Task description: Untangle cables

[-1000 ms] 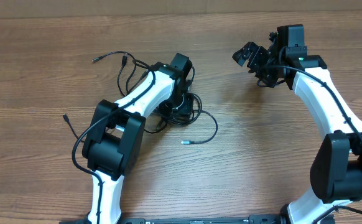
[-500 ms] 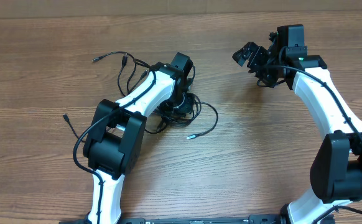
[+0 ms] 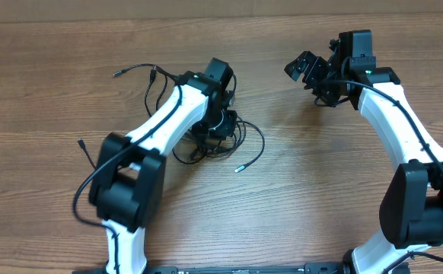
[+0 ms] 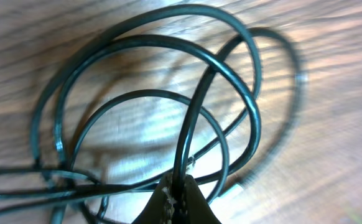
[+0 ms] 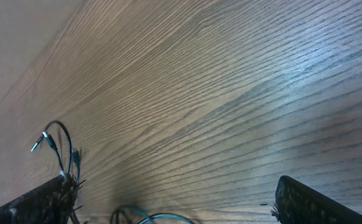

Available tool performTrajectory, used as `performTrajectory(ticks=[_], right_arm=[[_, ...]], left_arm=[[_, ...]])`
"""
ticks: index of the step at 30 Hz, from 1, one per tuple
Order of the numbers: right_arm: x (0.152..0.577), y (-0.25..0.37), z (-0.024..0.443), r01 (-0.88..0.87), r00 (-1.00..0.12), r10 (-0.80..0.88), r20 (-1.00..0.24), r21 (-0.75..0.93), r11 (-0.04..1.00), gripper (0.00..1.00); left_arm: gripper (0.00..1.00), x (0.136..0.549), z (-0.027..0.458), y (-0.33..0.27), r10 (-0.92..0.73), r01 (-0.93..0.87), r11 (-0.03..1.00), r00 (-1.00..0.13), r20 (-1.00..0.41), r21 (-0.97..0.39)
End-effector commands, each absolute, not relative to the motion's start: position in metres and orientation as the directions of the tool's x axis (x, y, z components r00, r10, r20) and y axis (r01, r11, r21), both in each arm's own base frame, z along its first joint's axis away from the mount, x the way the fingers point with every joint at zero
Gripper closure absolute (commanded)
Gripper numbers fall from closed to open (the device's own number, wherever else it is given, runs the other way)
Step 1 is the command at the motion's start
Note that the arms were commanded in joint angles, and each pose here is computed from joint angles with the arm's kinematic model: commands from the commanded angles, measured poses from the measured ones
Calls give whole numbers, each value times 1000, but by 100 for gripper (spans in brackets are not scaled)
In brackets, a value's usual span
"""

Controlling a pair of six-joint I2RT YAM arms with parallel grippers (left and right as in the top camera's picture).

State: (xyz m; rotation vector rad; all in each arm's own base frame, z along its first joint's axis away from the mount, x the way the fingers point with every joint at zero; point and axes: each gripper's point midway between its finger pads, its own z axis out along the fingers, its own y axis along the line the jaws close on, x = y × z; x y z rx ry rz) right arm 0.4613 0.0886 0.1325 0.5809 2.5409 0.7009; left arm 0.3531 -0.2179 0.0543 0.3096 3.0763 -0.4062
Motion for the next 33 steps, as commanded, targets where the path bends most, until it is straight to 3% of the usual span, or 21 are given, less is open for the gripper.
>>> performTrajectory(ticks=[1,6,14,16,18,20,22,24,25,26,27,30,33], right_arm=[[465,89,137,263,-813,494,-308,563,783,0],[465,89,137,263,-813,494,-308,563,783,0],[464,92,137,257,-818,492,-298,576,776,0],[457,104,140,233,-845,472,-251,623,747,0],[430,126,140,245,-901,422,-99,688,683,0],[406,132,131,273,-925,380,-20,662,699,0],[384,138,124,275,-944,327,36,630,726,1],[367,147,120,288,-951,296,89,606,741,10],[360,150,117,294,-952,286,108,584,757,32],[346,159,113,306,-951,271,147,551,776,39],[344,162,112,309,-950,270,154,548,777,38],[332,185,105,358,-934,290,209,532,768,20],[337,215,109,357,-934,301,194,564,744,21]], left_arm=[[96,348,100,-217,230,257,925,-965,-126,-281],[96,331,120,-209,253,275,921,-961,-114,-274],[96,319,197,-195,269,352,902,-911,-314,-250],[96,319,202,-188,264,346,913,-906,-332,-216],[96,325,196,-169,230,279,953,-920,-319,-118],[96,329,183,-141,82,87,996,-955,-283,-4],[96,331,176,-136,31,27,999,-962,-270,18],[96,333,172,-142,-7,-4,1000,-965,-260,-14],[96,333,173,-152,-10,7,998,-967,-256,-67],[96,334,176,-174,19,66,982,-967,-253,-178],[96,335,178,-181,37,93,973,-966,-257,-211],[96,342,181,-180,26,94,967,-961,-274,-237],[96,343,179,-162,-20,41,967,-972,-235,-253]])
